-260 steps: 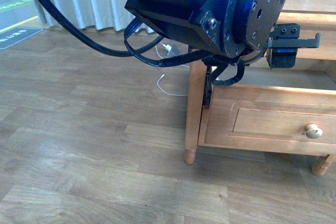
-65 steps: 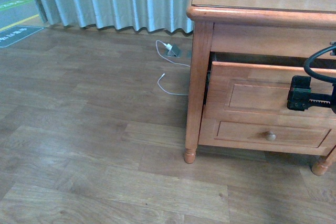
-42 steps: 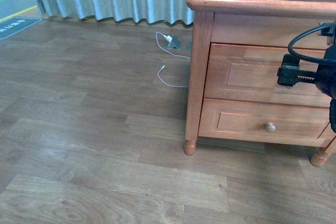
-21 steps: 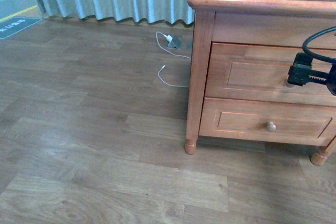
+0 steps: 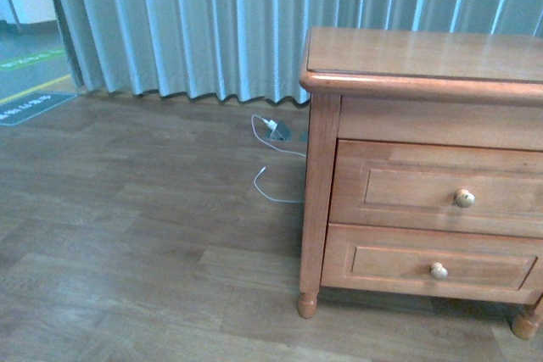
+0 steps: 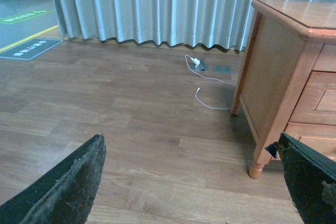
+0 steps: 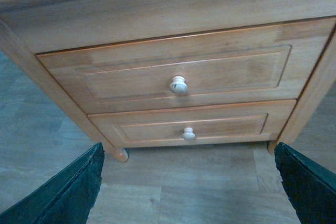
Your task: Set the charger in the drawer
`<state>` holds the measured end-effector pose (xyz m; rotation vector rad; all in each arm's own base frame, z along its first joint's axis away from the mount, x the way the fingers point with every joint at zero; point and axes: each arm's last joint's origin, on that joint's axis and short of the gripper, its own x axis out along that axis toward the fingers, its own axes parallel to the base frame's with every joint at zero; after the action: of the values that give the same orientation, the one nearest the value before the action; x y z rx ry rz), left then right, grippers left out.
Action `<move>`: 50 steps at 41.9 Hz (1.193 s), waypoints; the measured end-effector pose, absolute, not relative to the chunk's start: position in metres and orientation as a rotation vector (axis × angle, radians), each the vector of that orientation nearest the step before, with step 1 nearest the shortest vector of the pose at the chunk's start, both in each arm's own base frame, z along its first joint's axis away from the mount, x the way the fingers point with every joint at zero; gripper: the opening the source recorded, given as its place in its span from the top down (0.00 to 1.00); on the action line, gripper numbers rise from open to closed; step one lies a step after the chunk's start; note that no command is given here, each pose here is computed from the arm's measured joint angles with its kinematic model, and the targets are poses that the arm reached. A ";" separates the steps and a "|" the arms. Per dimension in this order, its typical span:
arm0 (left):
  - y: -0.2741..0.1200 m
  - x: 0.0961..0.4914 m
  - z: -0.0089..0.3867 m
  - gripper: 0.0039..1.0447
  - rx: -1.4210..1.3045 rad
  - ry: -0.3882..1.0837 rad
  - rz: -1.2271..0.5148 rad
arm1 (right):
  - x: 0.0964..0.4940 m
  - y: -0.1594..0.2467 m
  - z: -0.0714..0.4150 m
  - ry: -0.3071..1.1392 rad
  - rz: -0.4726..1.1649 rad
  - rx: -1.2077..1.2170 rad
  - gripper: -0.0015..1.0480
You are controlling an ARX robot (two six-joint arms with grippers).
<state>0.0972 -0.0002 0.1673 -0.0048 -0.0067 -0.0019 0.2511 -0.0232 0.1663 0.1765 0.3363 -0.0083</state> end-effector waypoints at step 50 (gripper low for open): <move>0.000 0.097 0.167 0.05 -0.005 -0.007 -0.002 | 0.123 0.000 0.168 -0.004 0.000 0.003 0.98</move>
<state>0.0972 -0.0002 0.1673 -0.0048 -0.0074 -0.0019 0.1232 -0.0004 0.1676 0.0028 -0.0040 -0.0004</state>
